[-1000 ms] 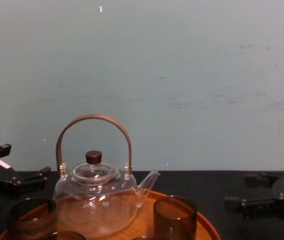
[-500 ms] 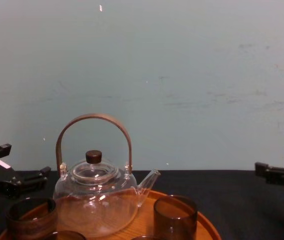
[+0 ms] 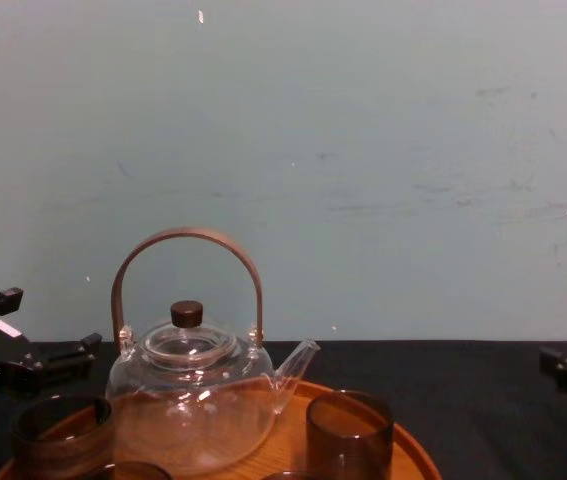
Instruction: Pick up the glass from the table and place it on the tray.
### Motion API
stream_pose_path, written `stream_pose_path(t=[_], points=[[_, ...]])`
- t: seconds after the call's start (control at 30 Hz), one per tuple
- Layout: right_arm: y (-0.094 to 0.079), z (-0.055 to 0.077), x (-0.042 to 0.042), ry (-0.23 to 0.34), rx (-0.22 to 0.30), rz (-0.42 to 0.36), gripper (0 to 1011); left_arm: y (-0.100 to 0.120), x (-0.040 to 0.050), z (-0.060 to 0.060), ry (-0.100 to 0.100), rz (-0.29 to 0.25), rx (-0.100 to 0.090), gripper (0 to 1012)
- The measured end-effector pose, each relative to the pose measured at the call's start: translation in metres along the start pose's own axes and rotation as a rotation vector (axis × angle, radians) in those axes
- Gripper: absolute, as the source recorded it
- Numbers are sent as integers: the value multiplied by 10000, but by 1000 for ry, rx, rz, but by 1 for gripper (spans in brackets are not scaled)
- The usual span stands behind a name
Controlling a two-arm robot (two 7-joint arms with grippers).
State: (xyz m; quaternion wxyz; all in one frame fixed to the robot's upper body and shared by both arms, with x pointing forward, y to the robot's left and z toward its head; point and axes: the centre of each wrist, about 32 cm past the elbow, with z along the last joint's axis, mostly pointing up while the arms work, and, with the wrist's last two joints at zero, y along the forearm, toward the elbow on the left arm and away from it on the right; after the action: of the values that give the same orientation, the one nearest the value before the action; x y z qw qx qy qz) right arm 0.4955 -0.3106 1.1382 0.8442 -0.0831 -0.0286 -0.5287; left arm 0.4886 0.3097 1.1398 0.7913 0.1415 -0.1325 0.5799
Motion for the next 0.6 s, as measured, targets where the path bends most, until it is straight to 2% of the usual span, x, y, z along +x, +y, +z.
stream_pose_path(t=[0.27, 0.6], points=[[40, -90, -14, 7, -14, 6, 1002, 0, 0, 0, 0, 0, 0, 1001], [45, -93, -11, 8, -16, 5, 1002, 0, 0, 0, 0, 0, 0, 1001]])
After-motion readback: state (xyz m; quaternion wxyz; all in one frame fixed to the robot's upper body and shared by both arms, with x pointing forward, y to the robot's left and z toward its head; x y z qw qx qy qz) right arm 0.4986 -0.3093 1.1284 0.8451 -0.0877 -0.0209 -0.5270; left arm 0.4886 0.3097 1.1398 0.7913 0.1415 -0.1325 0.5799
